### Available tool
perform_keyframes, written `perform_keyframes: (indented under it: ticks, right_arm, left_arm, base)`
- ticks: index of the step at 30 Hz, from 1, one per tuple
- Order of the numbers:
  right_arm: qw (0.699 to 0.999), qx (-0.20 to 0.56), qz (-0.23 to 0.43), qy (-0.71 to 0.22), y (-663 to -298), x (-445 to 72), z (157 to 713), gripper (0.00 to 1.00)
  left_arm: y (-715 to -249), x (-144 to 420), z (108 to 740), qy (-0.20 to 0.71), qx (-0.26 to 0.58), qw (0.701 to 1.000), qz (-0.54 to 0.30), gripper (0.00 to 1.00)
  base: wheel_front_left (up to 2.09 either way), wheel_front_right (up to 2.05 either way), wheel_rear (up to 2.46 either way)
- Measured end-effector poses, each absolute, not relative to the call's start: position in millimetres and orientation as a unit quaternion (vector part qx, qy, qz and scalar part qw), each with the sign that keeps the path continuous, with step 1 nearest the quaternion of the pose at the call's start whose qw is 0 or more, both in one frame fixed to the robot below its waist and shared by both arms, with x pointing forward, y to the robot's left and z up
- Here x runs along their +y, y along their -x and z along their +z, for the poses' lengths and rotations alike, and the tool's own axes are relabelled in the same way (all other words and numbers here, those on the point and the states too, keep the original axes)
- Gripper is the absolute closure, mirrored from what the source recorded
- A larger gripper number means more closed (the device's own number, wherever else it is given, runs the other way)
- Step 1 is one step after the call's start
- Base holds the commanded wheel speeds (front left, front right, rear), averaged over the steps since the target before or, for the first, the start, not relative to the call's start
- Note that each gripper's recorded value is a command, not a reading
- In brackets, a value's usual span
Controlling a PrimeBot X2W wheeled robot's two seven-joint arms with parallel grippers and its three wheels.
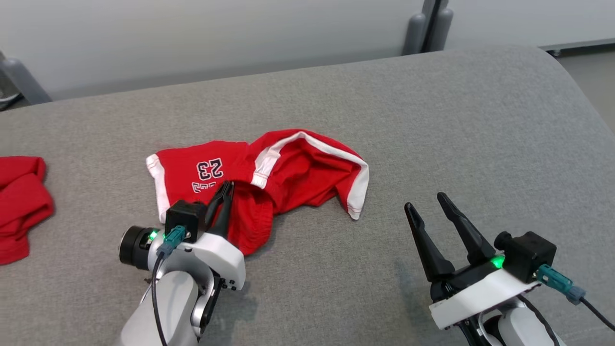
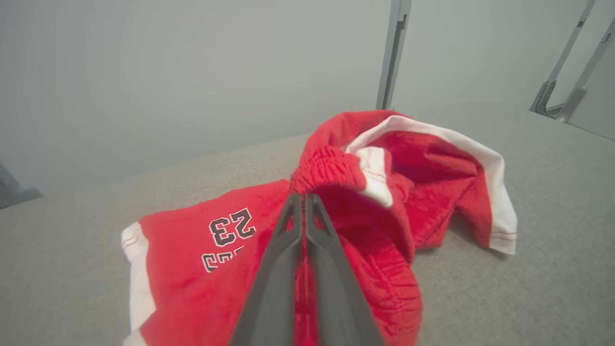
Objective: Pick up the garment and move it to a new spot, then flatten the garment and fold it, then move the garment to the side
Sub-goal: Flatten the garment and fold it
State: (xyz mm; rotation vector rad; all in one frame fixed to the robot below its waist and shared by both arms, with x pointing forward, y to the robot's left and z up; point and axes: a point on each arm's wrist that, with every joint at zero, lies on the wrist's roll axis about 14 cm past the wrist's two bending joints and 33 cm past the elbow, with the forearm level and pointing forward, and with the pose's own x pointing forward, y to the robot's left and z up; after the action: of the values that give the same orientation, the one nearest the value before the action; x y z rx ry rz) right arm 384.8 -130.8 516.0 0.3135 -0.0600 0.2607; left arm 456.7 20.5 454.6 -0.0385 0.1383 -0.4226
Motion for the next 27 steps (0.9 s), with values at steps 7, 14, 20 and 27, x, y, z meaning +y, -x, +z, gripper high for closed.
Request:
perform_keyframes:
  ticks: [7, 14, 20, 27]
  right_arm:
    - [0.973, -0.019, 0.168, -0.159, -373.1, -106.0, 513.2, 0.00]
    - [0.970, -0.020, 0.183, -0.159, -370.3, -98.7, 516.3, 0.00]
    - [0.969, -0.014, 0.184, -0.162, -368.5, -97.6, 513.1, 0.00]
    - [0.970, -0.009, 0.179, -0.164, -368.7, -100.2, 509.5, 0.00]
  left_arm:
    - [-432.7, 68.5, 451.4, 0.022, 0.094, 0.982, -0.162, 1.00]
    - [-416.8, 86.0, 447.1, 0.039, 0.116, 0.981, -0.151, 1.00]
    - [-414.7, 65.2, 451.8, 0.073, 0.111, 0.975, -0.175, 0.24]
    - [-414.6, 54.5, 449.6, 0.081, 0.111, 0.974, -0.179, 0.00]
  base:
    - [0.00, 0.00, 0.00]
    - [0.00, 0.00, 0.00]
    - [0.00, 0.00, 0.00]
    - [0.00, 0.00, 0.00]
